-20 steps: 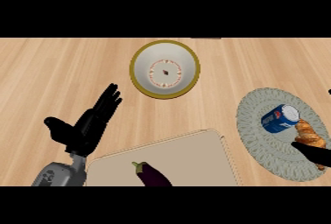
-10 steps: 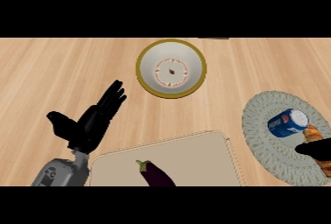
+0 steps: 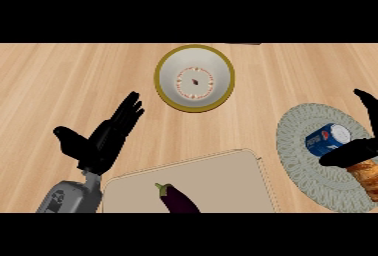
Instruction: Pick the can from the placemat and place it in the bowl
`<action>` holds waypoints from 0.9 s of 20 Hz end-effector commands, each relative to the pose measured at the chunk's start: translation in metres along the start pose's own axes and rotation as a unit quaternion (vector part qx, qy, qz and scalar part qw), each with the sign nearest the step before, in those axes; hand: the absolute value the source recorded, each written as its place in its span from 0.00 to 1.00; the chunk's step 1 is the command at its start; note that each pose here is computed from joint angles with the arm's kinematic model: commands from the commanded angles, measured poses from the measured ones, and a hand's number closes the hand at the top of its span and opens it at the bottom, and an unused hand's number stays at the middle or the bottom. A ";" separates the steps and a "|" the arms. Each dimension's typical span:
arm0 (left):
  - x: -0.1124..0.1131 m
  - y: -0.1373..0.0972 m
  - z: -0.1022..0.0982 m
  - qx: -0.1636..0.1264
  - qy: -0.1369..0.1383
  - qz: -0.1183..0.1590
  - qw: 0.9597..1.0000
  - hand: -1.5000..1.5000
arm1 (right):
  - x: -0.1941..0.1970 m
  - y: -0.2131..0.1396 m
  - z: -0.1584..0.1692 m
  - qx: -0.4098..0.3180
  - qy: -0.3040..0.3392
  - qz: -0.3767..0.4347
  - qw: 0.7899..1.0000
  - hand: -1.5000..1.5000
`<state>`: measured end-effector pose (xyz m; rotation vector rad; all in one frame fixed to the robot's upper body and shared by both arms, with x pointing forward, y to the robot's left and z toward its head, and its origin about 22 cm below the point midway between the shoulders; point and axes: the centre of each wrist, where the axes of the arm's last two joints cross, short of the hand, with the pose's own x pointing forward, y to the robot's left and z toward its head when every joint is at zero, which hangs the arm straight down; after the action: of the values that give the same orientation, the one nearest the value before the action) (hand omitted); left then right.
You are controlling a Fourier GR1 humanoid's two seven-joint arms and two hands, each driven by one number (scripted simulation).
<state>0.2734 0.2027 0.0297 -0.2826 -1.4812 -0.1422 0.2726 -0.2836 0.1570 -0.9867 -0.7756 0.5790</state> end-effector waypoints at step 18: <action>-0.001 -0.011 0.006 0.005 -0.001 0.003 1.000 0.50 | 0.011 0.038 -0.028 0.071 0.110 0.085 0.988 0.00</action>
<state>0.2632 0.1977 0.0262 -0.2756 -1.4817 -0.1368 0.2954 -0.2823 0.1171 -0.9375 -0.6092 0.6536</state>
